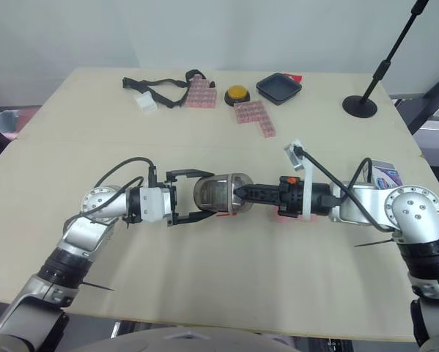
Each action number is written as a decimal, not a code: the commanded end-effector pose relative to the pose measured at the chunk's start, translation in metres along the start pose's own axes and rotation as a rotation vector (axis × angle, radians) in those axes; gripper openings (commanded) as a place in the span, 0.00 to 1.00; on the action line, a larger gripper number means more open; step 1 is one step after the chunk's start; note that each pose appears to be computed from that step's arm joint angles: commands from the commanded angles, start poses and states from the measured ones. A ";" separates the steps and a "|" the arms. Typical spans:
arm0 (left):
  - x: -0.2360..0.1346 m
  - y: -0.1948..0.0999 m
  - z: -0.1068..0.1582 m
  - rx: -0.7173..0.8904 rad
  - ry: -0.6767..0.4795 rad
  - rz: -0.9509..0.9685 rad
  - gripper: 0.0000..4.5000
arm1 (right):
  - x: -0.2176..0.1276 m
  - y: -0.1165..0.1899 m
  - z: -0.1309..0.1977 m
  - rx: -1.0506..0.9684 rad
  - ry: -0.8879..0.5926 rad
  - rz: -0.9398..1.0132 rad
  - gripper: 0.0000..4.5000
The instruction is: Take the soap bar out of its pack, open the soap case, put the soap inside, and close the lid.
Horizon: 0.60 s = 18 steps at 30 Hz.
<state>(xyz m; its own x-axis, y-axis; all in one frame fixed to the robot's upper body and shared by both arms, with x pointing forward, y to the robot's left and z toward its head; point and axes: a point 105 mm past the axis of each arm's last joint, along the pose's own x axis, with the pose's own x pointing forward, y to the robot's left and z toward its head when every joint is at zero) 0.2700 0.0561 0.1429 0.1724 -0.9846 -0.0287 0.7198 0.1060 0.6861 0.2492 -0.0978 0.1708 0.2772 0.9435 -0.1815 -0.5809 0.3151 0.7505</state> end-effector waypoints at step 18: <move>-0.005 0.000 0.003 0.002 0.002 0.014 0.77 | -0.021 0.014 0.011 0.018 -0.057 0.109 0.45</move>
<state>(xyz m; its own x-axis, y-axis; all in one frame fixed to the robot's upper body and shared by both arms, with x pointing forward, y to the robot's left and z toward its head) 0.2670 0.0588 0.1413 0.1767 -0.9839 -0.0283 0.7276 0.1112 0.6769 0.2447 -0.1090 0.1795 0.2529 0.9622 -0.1007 -0.5723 0.2327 0.7863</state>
